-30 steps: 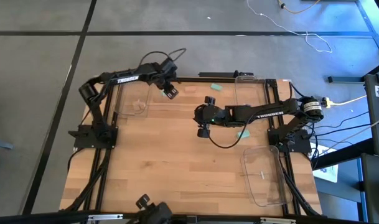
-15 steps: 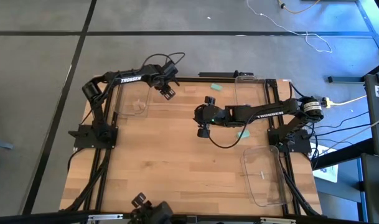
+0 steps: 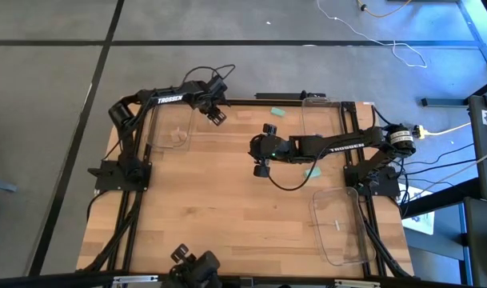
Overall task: Sort & place blocks by color
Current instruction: Put the top left light blue block into the bottom right transparent bin
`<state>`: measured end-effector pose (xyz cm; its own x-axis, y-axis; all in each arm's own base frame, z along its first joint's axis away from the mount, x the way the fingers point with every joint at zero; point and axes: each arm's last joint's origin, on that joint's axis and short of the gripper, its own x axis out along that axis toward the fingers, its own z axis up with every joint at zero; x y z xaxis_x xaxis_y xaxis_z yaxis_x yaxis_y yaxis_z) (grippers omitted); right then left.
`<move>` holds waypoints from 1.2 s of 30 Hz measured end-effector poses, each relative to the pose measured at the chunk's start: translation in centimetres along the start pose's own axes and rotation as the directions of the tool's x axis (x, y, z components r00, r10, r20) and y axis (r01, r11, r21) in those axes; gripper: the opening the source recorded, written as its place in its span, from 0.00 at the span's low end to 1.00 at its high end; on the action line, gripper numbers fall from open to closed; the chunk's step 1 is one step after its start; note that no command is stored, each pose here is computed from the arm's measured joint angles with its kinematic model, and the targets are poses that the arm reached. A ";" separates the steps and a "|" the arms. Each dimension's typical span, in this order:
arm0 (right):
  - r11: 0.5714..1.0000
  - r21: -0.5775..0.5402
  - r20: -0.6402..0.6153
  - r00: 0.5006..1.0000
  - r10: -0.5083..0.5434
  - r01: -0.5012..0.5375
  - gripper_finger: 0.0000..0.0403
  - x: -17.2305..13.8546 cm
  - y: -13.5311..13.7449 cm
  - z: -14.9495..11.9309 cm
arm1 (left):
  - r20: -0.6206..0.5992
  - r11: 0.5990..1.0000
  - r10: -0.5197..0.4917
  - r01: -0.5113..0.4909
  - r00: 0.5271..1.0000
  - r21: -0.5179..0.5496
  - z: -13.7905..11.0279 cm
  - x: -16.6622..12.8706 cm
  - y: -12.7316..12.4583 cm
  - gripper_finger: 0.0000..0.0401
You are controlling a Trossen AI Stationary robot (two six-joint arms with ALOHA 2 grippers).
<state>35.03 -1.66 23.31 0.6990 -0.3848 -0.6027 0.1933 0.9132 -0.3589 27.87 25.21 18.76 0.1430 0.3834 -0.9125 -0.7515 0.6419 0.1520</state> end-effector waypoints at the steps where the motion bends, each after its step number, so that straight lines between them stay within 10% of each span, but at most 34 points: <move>1: 1.000 -0.001 0.000 1.000 0.000 0.000 0.45 0.0 0.0 0.0 | -0.016 1.000 -0.018 0.018 1.000 -0.003 -0.1 0.4 0.1 0.37; 36: 1.000 -0.001 -0.001 1.000 0.001 -0.001 0.45 0.0 0.0 0.0 | -0.094 0.997 0.077 -0.074 0.993 0.039 -0.7 4.3 0.4 0.37</move>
<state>35.03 -1.66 23.30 0.6986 -0.3845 -0.6035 0.1924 0.9133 -0.3591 27.73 26.68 14.64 0.0232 0.3674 -0.9298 -0.7340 0.6377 0.2336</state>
